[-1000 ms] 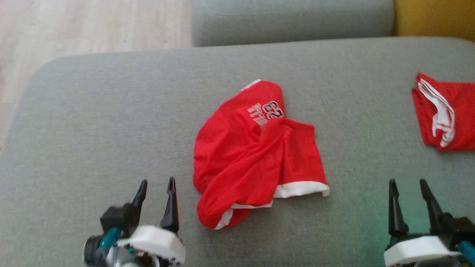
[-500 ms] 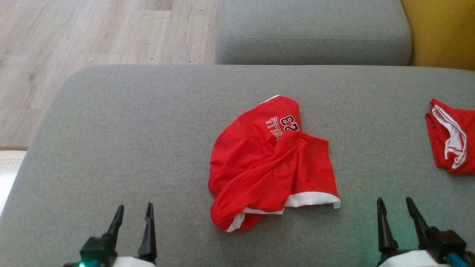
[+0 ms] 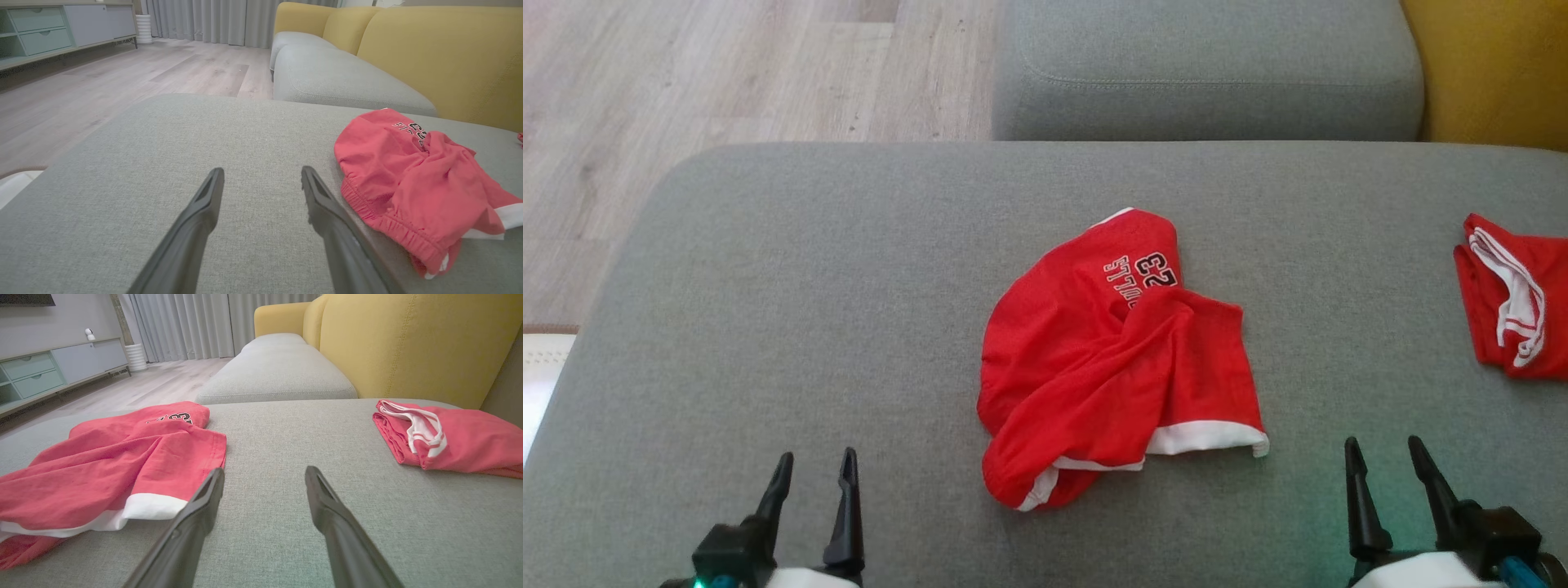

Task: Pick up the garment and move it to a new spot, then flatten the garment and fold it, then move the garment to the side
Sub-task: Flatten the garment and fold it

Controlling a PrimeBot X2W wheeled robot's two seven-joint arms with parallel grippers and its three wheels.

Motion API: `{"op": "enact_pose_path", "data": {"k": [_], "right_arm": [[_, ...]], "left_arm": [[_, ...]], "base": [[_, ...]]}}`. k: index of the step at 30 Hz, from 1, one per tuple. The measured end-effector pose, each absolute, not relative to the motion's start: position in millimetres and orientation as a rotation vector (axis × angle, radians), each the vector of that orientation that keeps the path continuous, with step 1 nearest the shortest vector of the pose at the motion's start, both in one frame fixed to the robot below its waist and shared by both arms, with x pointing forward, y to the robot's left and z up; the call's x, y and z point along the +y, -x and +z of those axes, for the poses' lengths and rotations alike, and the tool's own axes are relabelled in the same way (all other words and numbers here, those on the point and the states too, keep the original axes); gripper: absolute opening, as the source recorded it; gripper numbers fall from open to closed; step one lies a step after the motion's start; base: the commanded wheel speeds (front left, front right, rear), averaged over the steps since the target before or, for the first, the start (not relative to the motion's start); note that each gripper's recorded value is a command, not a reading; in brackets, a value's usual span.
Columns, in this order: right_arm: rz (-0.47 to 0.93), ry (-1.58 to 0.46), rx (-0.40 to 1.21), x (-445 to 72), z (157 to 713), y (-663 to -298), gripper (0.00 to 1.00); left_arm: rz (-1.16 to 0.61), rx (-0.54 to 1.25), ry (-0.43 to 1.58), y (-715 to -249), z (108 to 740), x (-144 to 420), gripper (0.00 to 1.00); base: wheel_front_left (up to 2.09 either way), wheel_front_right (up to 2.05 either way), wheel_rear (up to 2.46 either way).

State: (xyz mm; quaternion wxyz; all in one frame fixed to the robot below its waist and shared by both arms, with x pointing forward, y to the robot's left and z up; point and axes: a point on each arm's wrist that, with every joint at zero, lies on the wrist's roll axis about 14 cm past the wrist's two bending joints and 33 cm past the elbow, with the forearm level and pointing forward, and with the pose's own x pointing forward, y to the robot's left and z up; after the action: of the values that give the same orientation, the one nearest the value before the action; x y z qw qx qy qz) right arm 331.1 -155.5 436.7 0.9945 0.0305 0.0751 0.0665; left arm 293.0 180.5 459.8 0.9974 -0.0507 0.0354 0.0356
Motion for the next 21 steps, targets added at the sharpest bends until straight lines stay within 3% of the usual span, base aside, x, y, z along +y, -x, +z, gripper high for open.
{"op": "enact_pose_path", "data": {"k": [9,13,21], "right_arm": [[0.136,-0.063,0.155,-154.4,435.5,-330.8,1.00],[0.150,-0.101,0.152,-146.9,436.6,-331.7,1.00],[0.305,-0.079,0.326,-97.1,398.9,-329.4,1.00]], "left_arm": [[0.046,0.081,0.090,-293.6,456.9,176.2,1.00],[-0.037,0.124,0.182,-289.6,446.3,146.4,1.00],[-0.194,0.489,0.363,-264.4,400.7,78.1,1.00]], "base": [[0.00,0.00,0.00],[0.00,0.00,0.00],[0.00,0.00,0.00]]}}
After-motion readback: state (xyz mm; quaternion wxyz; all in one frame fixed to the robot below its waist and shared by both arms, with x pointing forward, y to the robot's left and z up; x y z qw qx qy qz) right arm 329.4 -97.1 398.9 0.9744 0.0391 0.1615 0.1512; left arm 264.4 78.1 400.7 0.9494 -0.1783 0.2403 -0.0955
